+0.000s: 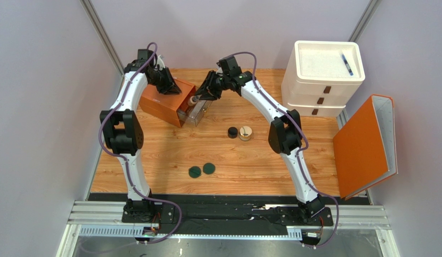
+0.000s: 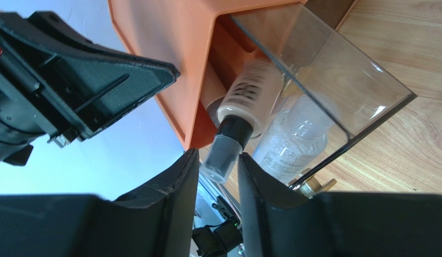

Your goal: Organize the makeup

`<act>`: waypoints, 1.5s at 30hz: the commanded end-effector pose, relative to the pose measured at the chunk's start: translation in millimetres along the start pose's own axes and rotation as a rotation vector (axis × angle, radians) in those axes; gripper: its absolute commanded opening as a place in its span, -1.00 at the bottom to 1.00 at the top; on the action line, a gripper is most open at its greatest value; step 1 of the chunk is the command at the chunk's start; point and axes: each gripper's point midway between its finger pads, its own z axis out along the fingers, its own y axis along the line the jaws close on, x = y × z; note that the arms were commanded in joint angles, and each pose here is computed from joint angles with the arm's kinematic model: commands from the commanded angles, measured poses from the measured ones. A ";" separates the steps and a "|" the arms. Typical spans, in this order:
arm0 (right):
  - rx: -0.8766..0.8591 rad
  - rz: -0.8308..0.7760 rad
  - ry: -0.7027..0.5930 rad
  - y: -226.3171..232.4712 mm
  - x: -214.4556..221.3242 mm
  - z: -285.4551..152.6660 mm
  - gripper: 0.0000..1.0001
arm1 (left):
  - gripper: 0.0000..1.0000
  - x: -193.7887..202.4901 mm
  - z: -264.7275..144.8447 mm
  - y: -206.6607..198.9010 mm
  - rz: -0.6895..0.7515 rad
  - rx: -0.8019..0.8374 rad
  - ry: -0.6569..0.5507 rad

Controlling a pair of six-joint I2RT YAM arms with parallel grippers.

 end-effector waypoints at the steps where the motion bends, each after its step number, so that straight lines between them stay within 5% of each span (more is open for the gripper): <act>1: -0.064 -0.018 -0.039 19.6 -15.3 -3.4 -0.20 | -0.53 1.9 0.1 10.1 -0.003 -0.049 0.012; 18: -0.066 -0.004 -0.151 15.5 -52.7 -35.7 -0.14 | -0.53 2.8 0.3 10.9 -0.006 -0.051 0.014; 24: -0.090 0.039 -0.210 15.9 -76.2 -33.9 -0.42 | -0.53 3.1 -0.6 10.7 -0.006 -0.053 0.013; 30: -0.179 0.086 -0.212 29.1 -87.0 -32.5 -1.00 | -0.53 4.6 -0.9 11.7 -0.005 -0.056 0.016; 45: -0.135 0.077 -0.079 19.4 -41.6 7.8 -1.00 | -0.53 3.9 1.5 13.2 -0.004 -0.058 0.019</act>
